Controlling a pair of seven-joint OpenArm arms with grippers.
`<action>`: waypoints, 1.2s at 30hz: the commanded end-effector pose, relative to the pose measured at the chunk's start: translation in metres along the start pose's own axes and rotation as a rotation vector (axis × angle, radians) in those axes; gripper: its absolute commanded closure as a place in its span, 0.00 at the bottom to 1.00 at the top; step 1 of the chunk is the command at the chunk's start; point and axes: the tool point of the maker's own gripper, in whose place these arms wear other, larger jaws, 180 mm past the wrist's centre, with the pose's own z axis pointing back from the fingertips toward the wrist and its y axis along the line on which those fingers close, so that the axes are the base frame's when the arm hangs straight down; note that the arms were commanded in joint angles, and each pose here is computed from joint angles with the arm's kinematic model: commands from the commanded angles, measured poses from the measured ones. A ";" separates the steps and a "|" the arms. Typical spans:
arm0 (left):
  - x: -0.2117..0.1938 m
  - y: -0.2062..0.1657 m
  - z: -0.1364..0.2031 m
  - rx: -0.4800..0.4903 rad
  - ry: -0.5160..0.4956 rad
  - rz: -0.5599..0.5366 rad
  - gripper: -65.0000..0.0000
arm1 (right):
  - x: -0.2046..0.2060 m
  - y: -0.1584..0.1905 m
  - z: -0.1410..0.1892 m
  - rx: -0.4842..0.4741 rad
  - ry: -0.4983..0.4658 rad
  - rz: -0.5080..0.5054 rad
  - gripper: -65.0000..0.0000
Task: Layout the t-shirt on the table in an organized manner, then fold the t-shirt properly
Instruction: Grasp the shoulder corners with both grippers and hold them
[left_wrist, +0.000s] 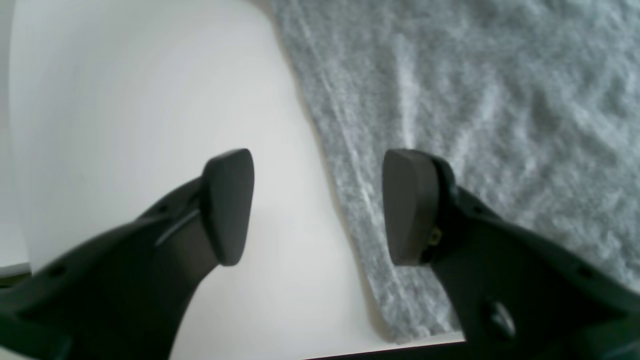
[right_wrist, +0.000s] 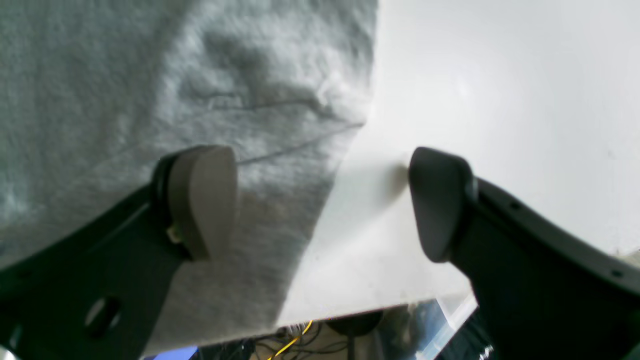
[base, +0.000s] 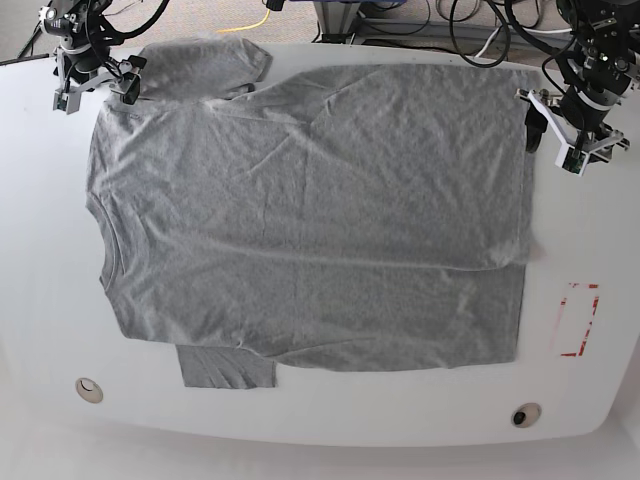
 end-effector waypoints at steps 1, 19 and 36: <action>0.010 0.008 0.004 0.017 -0.034 -0.024 0.43 | -0.008 0.003 0.000 0.006 0.038 0.010 0.21; 0.009 0.008 0.004 0.016 -0.029 -0.026 0.43 | -0.008 0.005 -0.002 0.011 0.040 0.010 0.48; -0.007 0.032 0.018 0.091 0.005 0.001 0.43 | -0.008 0.016 -0.008 0.039 0.054 0.037 1.00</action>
